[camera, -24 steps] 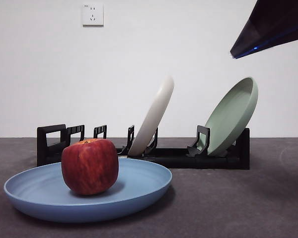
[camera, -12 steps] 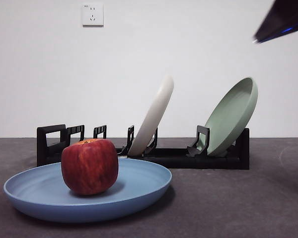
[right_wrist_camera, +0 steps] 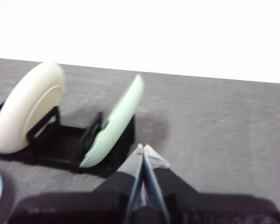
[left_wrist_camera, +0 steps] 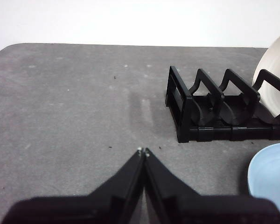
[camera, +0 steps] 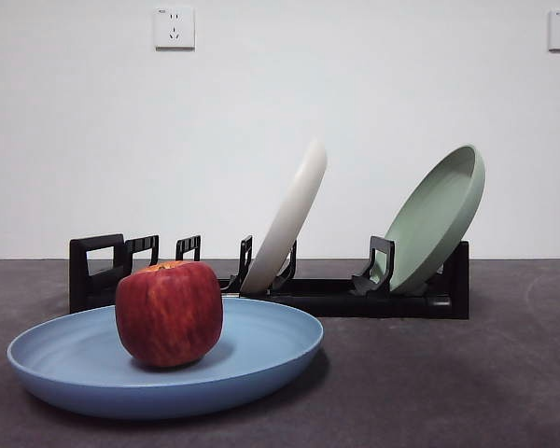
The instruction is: Take the blue plate from the plate rack,put the plate on the table,take the apple from the table,put the apple in the plate
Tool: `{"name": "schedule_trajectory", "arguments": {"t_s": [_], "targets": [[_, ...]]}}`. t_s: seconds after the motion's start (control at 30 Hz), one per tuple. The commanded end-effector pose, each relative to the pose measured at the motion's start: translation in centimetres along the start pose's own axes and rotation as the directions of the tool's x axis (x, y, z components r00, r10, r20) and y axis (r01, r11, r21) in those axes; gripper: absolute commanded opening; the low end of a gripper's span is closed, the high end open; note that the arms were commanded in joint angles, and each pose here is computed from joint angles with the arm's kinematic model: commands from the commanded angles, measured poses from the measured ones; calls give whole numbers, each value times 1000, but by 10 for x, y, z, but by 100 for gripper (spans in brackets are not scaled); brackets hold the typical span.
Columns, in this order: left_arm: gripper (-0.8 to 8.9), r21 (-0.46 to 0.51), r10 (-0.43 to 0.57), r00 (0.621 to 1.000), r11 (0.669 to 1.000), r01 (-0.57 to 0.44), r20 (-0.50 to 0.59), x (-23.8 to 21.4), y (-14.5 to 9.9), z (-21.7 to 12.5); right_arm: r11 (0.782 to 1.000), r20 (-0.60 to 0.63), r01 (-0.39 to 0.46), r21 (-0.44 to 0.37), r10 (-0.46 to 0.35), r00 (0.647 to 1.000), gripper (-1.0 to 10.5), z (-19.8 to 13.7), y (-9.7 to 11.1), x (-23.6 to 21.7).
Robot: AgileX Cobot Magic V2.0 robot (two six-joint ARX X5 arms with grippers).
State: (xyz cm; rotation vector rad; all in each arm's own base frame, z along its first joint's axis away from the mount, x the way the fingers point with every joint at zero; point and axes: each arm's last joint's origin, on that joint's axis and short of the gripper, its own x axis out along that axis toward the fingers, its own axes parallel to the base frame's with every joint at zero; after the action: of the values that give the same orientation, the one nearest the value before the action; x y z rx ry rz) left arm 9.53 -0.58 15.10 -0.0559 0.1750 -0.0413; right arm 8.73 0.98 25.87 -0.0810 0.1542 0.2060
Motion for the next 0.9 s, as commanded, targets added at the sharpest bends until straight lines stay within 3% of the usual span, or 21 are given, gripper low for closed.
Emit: {"name": "schedule_trajectory", "arguments": {"t_s": [0.03, 0.47, 0.9], "targets": [[-3, -4, 6, 1000, 1000, -6, -8, 1, 1, -4, 1000, 3, -22, 11, 22, 1000, -11, -24, 2, 6], [-3, -4, 5, 1000, 1000, -5, -8, 1, 1, -4, 990, -26, -27, 136, 31, 999, -11, -100, 7, 22], [-2, -4, 6, 1000, 1000, -6, -7, 1, 1, -4, 984, -35, -27, 178, 34, 999, -11, -106, 9, 24]]}}
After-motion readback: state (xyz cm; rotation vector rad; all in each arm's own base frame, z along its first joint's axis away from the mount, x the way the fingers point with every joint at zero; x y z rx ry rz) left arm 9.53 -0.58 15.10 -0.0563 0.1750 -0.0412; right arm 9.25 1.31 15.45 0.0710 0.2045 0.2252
